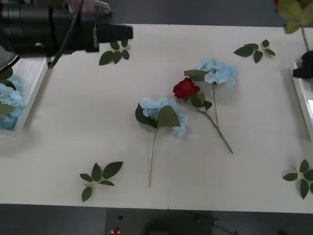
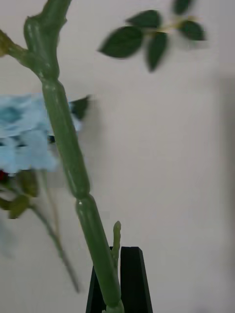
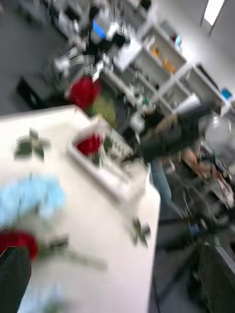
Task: Put the red flowers into the right box and the blue flowers into the left box
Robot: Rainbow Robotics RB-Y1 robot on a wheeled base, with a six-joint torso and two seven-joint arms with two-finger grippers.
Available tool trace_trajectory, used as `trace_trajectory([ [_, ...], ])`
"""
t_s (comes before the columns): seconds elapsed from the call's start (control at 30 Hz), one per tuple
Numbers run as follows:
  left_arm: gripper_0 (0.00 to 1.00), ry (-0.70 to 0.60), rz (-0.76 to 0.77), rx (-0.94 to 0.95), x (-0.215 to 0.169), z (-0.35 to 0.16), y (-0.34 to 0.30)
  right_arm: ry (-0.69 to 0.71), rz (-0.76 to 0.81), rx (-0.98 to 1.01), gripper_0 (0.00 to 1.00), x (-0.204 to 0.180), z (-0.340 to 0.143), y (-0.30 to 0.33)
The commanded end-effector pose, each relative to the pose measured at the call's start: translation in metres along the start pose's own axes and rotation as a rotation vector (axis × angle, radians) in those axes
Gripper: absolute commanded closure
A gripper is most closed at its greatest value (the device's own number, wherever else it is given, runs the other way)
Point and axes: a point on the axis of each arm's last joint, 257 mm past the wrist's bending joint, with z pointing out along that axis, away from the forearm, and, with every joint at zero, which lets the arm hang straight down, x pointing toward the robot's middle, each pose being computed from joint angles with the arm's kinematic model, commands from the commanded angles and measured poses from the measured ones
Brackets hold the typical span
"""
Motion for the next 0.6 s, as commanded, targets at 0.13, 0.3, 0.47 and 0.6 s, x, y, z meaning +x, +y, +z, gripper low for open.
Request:
trace_trajectory([
  [0.13, 0.00, 0.367, -0.045, -0.170, 0.171, -0.031, 0.054, 0.049, 0.101, 0.277, 1.00, 0.001, -0.026, -0.126],
  [0.3, 0.00, 0.510, -0.132, -0.280, 0.206, -0.006, 0.072, 0.058, 0.000, 0.546, 1.00, 0.016, -0.033, -0.217],
  [0.47, 0.00, 0.531, -0.156, -0.360, 0.222, 0.031, 0.084, 0.038, 0.028, 0.586, 1.00, 0.039, -0.005, -0.253],
  [0.6, 0.00, 0.532, -0.164, -0.407, 0.232, 0.062, 0.095, 0.023, -0.014, 0.660, 1.00, 0.054, 0.008, -0.288],
])
